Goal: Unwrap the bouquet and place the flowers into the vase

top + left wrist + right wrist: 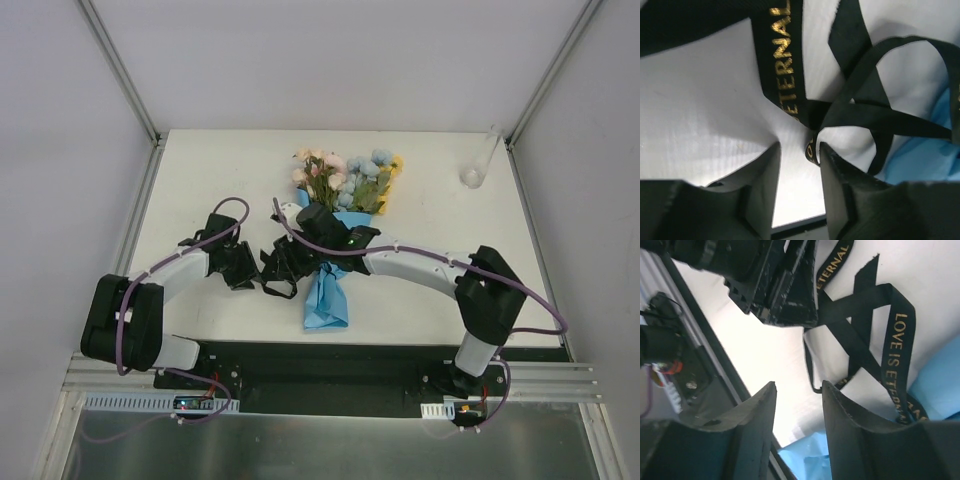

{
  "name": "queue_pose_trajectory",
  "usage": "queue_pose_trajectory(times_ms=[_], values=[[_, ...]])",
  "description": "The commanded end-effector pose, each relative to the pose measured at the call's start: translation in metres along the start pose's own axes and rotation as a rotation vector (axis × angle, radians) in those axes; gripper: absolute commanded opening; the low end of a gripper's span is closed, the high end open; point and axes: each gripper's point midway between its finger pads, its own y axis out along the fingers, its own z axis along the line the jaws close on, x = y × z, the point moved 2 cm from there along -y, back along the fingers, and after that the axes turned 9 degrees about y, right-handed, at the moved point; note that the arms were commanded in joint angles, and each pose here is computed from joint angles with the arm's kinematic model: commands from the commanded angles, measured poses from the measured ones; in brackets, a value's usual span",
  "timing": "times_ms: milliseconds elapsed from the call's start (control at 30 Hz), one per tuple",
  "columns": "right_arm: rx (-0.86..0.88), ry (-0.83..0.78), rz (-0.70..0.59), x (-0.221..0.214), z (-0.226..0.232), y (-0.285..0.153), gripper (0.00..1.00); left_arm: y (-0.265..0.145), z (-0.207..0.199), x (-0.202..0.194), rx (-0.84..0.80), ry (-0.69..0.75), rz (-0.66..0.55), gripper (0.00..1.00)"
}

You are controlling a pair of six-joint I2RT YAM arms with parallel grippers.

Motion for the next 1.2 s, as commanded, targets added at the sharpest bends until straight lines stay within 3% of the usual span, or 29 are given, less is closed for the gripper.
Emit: queue_pose_trajectory(times_ms=[0, 167, 267, 367, 433, 500, 567, 667, 700, 833, 900, 1033, 1167], values=[[-0.077, -0.210, 0.051, -0.014, -0.009, 0.008, 0.46, 0.007, 0.016, 0.000, 0.093, -0.024, -0.006, 0.32], [-0.134, -0.287, 0.103, -0.030, -0.019, 0.021, 0.49, -0.016, 0.006, 0.011, 0.035, -0.005, -0.148, 0.39], [-0.093, -0.286, 0.122, -0.035, -0.011, 0.036, 0.49, -0.029, -0.002, 0.014, -0.015, 0.028, -0.204, 0.36], [-0.180, -0.270, 0.078, -0.027, -0.019, 0.032, 0.49, -0.044, -0.014, 0.014, -0.088, 0.075, -0.245, 0.36], [-0.206, -0.236, 0.017, -0.013, -0.020, 0.013, 0.49, -0.052, -0.024, 0.013, -0.151, 0.127, -0.254, 0.40], [-0.277, -0.165, -0.060, 0.005, -0.032, -0.010, 0.50, -0.060, -0.039, 0.008, -0.250, 0.189, -0.227, 0.52], [-0.350, -0.068, -0.077, 0.001, -0.053, -0.025, 0.49, -0.067, -0.055, 0.007, -0.347, 0.238, -0.223, 0.56], [-0.380, 0.030, -0.093, -0.009, -0.070, -0.043, 0.43, -0.077, -0.084, 0.005, -0.488, 0.294, -0.198, 0.55], [-0.369, 0.051, -0.123, -0.007, -0.068, -0.049, 0.40, -0.076, -0.093, 0.005, -0.513, 0.293, -0.188, 0.47], [-0.381, 0.074, -0.103, -0.032, -0.086, -0.050, 0.20, -0.072, -0.123, -0.005, -0.565, 0.327, -0.174, 0.39], [-0.363, 0.090, -0.126, -0.035, -0.089, -0.046, 0.18, -0.064, -0.132, -0.009, -0.579, 0.303, -0.130, 0.39], [-0.323, 0.134, -0.110, -0.056, -0.091, -0.038, 0.15, -0.057, -0.168, -0.030, -0.657, 0.393, -0.053, 0.38], [-0.317, 0.190, -0.095, -0.090, -0.102, -0.033, 0.12, -0.034, -0.177, -0.045, -0.641, 0.415, -0.004, 0.36]])
